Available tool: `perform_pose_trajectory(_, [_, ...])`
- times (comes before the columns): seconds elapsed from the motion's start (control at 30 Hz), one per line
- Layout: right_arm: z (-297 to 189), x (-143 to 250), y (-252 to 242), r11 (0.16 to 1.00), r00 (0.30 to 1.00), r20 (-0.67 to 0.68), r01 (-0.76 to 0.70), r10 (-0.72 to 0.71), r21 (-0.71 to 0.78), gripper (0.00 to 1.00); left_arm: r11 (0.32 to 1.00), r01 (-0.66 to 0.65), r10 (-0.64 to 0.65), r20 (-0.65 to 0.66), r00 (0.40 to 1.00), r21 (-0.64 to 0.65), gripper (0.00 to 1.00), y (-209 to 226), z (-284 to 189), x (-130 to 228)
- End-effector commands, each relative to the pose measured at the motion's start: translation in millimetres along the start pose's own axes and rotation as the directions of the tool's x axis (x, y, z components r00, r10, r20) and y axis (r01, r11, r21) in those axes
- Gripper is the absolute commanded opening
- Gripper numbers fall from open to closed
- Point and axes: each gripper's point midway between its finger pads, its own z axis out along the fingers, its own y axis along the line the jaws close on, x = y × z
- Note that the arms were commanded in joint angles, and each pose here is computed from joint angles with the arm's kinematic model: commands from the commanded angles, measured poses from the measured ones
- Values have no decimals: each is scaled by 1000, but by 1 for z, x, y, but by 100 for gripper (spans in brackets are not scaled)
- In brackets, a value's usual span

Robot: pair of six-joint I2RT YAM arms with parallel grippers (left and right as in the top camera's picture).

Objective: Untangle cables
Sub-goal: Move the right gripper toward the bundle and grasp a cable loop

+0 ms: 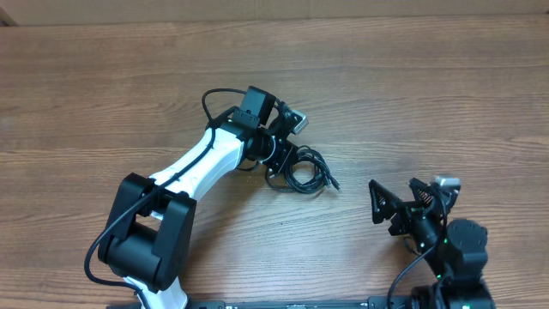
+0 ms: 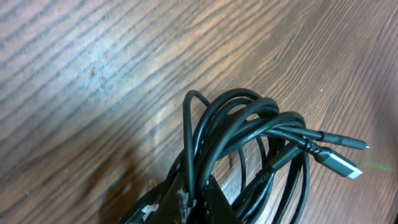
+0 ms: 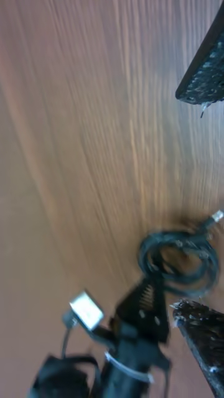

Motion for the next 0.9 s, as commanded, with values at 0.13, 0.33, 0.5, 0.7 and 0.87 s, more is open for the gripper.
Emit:
perform_pose_trajectory(0.13, [-7, -16, 37, 994, 979, -197, -66, 46, -92, 100, 984, -80, 70, 70, 995, 158, 4, -40, -13, -19])
perform_pose_trajectory(0.33, [-4, -45, 54, 991, 969, -245, -13, -20, -136, 100, 962, -160, 147, 73, 986, 223, 4, -65, -8, -16])
perform_pose_trajectory(0.5, [10, -55, 56, 987, 975, -218, 2, -37, -158, 81, 945, -213, 198, 84, 977, 249, 4, -83, -2, -17])
perform_pose_trajectory(0.7, [23, -25, 43, 992, 932, -362, -69, 26, -106, 66, 919, -257, 226, 133, 965, 300, 4, -103, -9, -33])
perform_pose_trajectory(0.87, [33, -7, 39, 988, 892, -449, -117, 60, -99, 63, 912, -265, 226, 156, 962, 312, 4, -109, -15, -43])
